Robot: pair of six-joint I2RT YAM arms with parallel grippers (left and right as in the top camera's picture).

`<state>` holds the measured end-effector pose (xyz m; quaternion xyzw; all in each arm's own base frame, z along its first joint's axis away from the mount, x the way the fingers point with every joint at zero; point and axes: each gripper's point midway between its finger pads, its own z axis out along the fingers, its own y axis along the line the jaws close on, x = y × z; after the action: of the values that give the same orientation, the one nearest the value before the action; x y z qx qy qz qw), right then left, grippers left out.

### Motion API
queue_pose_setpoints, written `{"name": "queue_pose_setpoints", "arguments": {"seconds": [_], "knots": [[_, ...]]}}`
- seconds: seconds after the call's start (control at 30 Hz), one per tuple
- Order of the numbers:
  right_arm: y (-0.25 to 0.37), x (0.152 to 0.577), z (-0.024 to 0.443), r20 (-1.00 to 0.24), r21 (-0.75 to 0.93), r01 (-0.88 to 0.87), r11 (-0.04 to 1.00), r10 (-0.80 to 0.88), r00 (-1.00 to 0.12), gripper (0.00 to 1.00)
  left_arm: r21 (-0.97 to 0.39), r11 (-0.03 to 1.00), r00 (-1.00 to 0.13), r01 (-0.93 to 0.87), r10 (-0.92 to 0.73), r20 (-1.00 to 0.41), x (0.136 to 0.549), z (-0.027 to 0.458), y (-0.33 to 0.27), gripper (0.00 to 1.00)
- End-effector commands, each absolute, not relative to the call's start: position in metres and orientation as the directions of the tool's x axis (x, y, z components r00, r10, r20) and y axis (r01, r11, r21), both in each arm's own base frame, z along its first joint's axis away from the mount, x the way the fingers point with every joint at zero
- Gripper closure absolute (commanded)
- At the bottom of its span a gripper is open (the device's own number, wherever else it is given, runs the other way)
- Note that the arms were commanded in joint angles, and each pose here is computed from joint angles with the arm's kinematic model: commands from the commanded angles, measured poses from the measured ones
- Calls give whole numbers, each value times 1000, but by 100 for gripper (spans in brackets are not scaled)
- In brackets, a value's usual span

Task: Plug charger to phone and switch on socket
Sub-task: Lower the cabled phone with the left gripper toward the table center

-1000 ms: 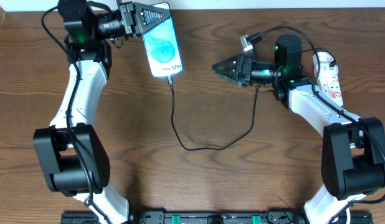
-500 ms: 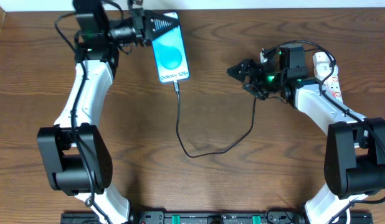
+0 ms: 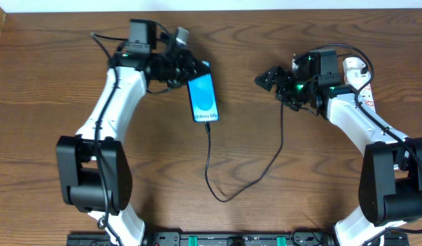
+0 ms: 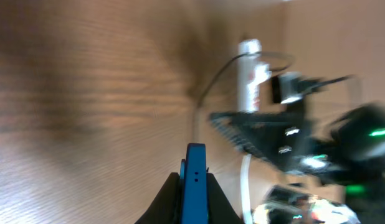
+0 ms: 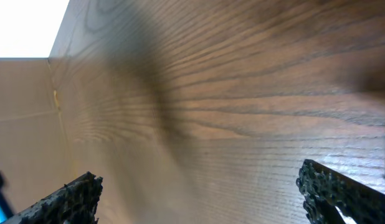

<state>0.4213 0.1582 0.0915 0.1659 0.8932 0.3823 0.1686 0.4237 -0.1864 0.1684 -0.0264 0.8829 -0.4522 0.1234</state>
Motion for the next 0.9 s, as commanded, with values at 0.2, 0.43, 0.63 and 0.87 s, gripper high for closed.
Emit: {"name": "queue_pose_setpoints", "arguments": {"seconds": [0.2,0.43,0.63,0.87], "knots": [[150,427,100,-228,721,146,677,431,-873,1,-669,726,-977,159,18,-213,407,106,-232,93],[150,426,100,-231,720,143,679,429,-874,1,-680,726,-992,101,18,-128,404,62,-261,93],[149,427,100,-236,716,142,684,428,-872,1,-693,720,-996,29,-36,-79,411,41,-271,93],[148,428,99,-245,709,139,691,426,-871,1,-693,721,-995,-15,-82,-63,418,31,-274,93]]}}
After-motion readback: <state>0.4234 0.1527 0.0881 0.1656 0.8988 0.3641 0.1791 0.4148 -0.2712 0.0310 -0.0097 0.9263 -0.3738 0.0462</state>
